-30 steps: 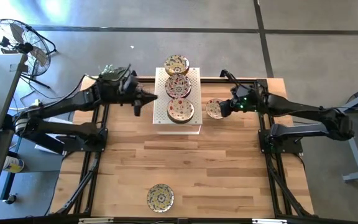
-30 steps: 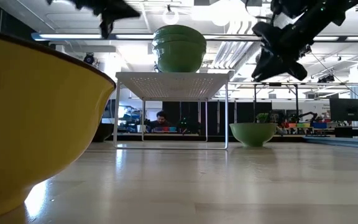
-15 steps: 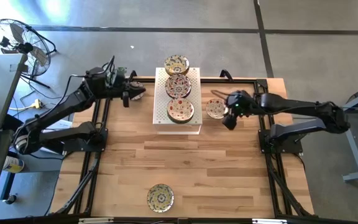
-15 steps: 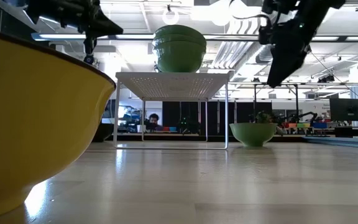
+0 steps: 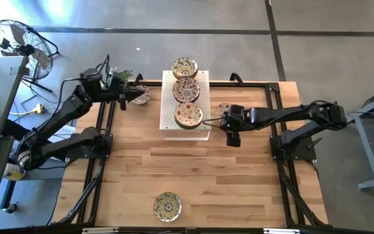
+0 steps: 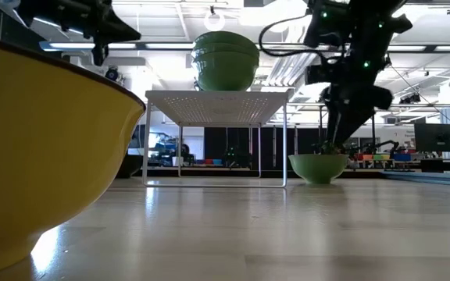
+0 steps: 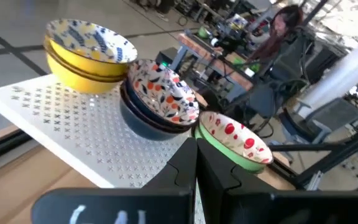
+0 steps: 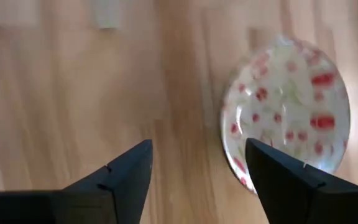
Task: Pick & Place Mini bowls
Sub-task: Stack the red patterned bowl on top of the red patterned bowl on the shelf
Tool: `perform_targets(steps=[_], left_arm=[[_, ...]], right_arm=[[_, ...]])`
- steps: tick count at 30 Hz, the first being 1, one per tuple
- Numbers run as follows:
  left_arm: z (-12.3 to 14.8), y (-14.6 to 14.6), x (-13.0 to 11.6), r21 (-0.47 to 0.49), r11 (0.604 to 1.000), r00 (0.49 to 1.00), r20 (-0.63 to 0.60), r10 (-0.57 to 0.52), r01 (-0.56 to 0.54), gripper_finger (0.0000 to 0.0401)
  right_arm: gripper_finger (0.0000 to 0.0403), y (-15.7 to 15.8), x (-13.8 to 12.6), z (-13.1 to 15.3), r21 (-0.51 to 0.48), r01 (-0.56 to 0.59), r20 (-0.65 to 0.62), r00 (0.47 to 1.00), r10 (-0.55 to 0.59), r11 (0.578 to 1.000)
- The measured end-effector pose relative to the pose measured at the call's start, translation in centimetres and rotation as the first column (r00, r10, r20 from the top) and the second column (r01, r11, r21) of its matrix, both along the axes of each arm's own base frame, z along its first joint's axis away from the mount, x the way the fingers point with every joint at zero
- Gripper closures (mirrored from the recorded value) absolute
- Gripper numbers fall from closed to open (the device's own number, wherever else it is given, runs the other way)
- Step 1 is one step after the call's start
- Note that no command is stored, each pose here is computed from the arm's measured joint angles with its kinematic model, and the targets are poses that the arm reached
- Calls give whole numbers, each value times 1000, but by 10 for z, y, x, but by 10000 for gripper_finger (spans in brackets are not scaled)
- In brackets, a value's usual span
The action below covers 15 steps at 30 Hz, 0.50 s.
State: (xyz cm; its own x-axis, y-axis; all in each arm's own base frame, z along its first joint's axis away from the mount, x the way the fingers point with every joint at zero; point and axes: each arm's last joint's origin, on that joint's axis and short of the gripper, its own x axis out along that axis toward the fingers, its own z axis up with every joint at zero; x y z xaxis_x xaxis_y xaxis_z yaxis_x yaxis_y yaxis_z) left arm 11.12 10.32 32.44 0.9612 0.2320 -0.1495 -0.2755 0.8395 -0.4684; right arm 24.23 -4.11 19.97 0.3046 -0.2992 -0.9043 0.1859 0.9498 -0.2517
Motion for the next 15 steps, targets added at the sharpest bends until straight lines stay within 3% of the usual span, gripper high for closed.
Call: perform_targets(steps=[2,4,7,13,15], left_arm=[[0,-2,-4,-9,1000,1000,-4,12,-12,401],[-1,-4,-5,-19,1000,1000,-10,10,-10,401],[-1,-5,-6,-24,1000,1000,-12,9,-9,401],[-2,-4,-4,-7,1000,1000,-21,6,-6,401],[-2,-3,-4,-6,1000,1000,-23,6,-6,401]], right_arm=[[165,-7,-4,2,18,171,31,985,-171,985],[170,-14,-12,9,61,332,68,939,-336,941],[175,-26,-23,25,157,471,167,853,-494,868],[176,-71,-41,27,362,702,202,583,-787,613],[176,-84,-43,17,424,717,182,531,-828,553]])
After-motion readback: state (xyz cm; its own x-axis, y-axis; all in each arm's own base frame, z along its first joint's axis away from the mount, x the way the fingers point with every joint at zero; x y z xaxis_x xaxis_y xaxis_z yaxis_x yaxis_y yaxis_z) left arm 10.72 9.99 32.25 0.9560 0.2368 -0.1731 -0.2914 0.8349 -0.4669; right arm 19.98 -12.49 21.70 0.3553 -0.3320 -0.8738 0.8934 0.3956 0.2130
